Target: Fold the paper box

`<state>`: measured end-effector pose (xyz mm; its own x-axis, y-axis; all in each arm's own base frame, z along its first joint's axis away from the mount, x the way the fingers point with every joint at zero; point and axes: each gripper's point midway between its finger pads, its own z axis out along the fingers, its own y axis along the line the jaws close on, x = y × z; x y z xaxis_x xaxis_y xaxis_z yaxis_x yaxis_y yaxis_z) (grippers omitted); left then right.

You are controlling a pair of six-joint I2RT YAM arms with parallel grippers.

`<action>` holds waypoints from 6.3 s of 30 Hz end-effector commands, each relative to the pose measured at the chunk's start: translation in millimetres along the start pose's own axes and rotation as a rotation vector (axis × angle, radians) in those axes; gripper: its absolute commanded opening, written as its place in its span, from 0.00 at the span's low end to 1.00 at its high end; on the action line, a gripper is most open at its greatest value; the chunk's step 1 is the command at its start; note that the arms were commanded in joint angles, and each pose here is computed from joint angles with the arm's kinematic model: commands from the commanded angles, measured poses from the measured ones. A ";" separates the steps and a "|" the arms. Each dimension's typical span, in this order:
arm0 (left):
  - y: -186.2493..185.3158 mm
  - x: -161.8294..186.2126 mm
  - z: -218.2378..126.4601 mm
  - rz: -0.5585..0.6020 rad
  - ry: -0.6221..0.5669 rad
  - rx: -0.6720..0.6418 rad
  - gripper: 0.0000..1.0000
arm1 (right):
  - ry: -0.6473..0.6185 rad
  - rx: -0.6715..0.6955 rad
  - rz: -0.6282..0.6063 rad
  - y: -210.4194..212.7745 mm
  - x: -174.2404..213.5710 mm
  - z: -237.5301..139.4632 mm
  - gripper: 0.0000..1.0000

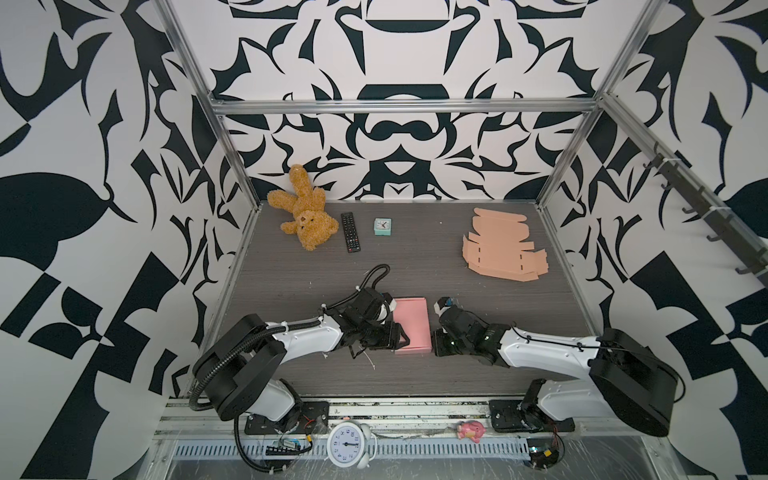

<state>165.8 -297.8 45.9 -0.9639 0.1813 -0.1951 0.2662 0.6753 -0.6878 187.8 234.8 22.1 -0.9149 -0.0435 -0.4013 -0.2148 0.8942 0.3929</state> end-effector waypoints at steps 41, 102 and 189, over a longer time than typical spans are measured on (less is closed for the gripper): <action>8.2 -76.3 -26.0 0.014 -0.066 0.098 0.73 | -0.155 -0.097 0.047 -9.5 -99.9 7.6 0.12; 6.3 -4.2 -33.0 -0.047 -0.057 0.077 0.88 | -0.093 -0.007 0.042 -23.4 -15.4 -14.9 0.11; 12.8 14.4 -87.2 -0.004 -0.167 -0.062 0.84 | -0.179 -0.092 -0.311 62.7 -36.6 -68.0 0.70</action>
<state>164.1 -221.8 95.1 -0.9415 0.0494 -0.3332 0.2629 0.7264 -0.6350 176.1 263.3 98.9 -0.7454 -0.2135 -0.6316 -0.4876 0.8206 0.2981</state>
